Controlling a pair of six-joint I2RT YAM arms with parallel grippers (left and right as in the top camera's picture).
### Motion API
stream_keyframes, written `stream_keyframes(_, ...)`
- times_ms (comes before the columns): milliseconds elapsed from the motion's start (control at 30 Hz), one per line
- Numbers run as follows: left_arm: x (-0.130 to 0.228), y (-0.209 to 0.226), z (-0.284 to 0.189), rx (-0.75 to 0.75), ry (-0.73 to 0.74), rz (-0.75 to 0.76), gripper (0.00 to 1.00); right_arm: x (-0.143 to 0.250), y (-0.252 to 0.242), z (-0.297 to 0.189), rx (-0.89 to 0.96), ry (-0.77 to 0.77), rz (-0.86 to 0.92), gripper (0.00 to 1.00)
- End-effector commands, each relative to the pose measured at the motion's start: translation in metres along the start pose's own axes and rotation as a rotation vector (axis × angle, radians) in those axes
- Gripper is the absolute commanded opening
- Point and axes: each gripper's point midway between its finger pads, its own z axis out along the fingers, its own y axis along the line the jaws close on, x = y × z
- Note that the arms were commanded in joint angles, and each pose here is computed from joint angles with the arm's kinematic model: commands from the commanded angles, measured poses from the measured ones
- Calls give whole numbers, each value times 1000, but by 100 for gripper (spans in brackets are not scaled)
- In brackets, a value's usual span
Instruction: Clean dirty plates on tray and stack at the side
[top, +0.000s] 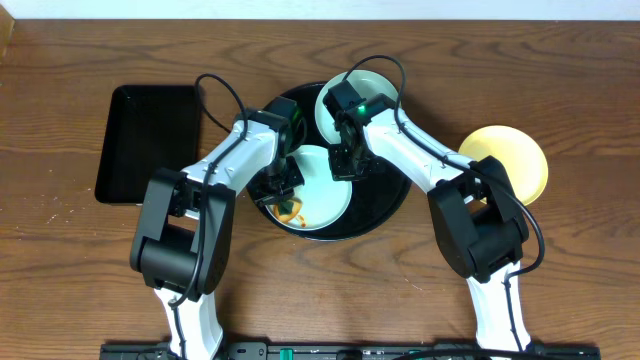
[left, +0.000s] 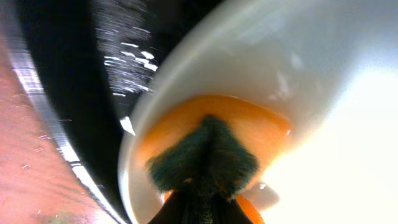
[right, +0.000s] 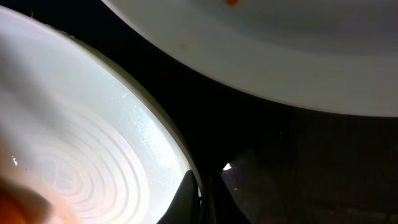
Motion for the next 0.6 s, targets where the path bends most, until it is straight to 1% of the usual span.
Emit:
stream_keyframes(0,30,-17,16,126,155,234,8,8,-10,21,47,45,9,1)
stream_keyframes(100,23,-29,16,188,114,384,7,8,-10,21,47,45,9,1)
stream_keyframes(167,12,-33,17,189,55,473,8,8,-10,21,47,45,8,1)
stream_keyframes(300,-12,-29,19,121,-60,499,7,8,-10,21,47,44,8,1)
stream_keyframes(367,-15,-29,21,112,-74,500,7,8,-10,21,46,44,9,1)
stream_keyframes(400,-14,-28,22,111,-70,487,7,8,-10,21,46,43,8,1)
stream_keyframes(467,-9,-26,24,104,-49,392,8,7,-9,21,45,41,8,1)
stream_keyframes(500,-6,-24,24,98,-32,324,7,7,-9,21,45,41,9,1)
stream_keyframes(533,0,-21,25,83,-5,223,7,7,-9,21,45,40,9,1)
stream_keyframes(567,5,-19,25,72,13,162,7,7,-9,21,44,39,8,1)
